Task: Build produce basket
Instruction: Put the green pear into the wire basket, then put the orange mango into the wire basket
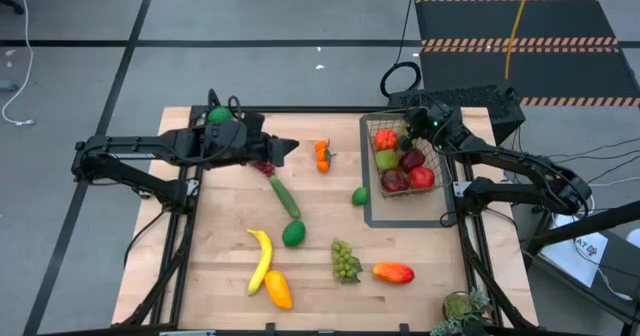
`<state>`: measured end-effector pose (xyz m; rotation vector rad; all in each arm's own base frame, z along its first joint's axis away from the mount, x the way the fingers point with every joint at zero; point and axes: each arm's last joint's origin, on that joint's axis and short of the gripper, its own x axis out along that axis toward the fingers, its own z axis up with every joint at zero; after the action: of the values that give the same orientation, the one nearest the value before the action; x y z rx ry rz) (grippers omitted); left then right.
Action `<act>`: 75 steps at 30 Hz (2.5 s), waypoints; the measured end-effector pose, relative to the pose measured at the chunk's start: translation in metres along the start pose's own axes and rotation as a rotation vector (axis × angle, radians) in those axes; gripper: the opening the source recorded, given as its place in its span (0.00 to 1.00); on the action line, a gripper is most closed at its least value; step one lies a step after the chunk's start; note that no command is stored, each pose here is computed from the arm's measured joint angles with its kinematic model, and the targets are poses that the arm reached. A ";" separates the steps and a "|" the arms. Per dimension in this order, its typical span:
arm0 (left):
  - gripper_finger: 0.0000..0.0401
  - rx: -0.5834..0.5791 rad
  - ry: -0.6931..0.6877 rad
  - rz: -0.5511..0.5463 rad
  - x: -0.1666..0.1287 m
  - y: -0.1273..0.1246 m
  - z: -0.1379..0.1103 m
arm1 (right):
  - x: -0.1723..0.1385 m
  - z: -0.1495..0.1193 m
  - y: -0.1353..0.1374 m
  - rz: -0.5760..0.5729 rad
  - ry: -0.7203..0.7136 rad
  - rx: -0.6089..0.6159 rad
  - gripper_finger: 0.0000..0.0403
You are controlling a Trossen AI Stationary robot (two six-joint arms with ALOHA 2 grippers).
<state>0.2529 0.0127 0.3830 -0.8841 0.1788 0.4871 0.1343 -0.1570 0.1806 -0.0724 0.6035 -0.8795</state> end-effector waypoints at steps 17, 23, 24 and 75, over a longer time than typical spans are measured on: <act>0.23 0.027 -0.005 0.008 0.000 0.000 0.000 | -0.029 0.031 -0.004 0.077 -0.200 0.322 0.43; 0.23 0.093 0.027 0.053 0.000 0.005 -0.002 | -0.049 0.040 -0.003 0.330 -0.279 0.582 0.49; 0.23 0.103 0.038 0.071 0.000 0.008 -0.003 | -0.052 0.041 -0.003 0.375 -0.283 0.618 0.49; 0.23 0.448 0.631 0.196 -0.017 0.055 -0.015 | -0.230 0.158 0.155 0.910 0.472 0.206 0.41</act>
<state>0.2119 0.0250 0.3414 -0.5552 0.9232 0.3145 0.2145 0.0846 0.3722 0.5743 0.8735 -0.0533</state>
